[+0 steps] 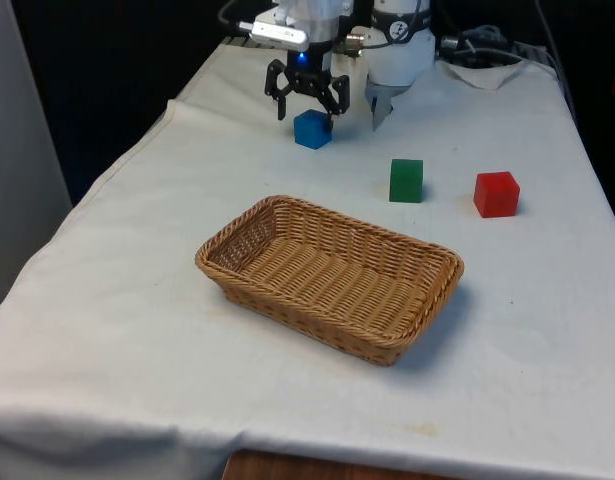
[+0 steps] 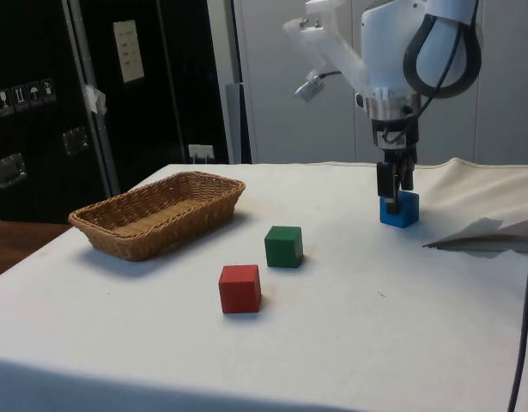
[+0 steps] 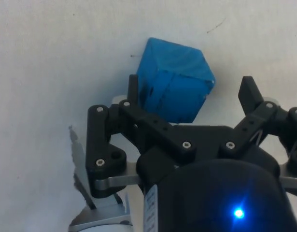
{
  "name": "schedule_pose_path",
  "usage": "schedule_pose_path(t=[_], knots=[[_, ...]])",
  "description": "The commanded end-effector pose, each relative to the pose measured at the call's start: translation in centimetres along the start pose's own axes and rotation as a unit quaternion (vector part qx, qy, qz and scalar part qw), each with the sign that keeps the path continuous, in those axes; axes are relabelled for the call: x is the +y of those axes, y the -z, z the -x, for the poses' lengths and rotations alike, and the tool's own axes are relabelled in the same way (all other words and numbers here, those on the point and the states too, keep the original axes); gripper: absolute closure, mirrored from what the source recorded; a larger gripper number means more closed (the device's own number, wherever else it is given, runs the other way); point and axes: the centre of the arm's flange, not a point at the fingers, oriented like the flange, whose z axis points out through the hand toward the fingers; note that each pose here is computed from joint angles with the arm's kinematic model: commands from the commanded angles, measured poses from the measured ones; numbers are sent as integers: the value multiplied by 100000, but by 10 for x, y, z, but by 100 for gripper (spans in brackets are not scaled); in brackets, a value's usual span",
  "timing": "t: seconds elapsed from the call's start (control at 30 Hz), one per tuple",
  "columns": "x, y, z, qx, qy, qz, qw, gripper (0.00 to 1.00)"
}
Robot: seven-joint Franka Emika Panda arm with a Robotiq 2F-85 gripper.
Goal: Pick up exactly two blocks and place them into the basket.
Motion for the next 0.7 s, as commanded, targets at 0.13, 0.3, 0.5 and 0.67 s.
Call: schedule_pose_path(t=[0.13,0.3,0.5,0.67], knots=[[0,-1,-1,-21,-144,200,100000,0],[0,0,0,44,-5,-23,100000,49],[1,0,-1,75,-142,216,100000,98],[0,0,0,38,-9,-42,100000,97]])
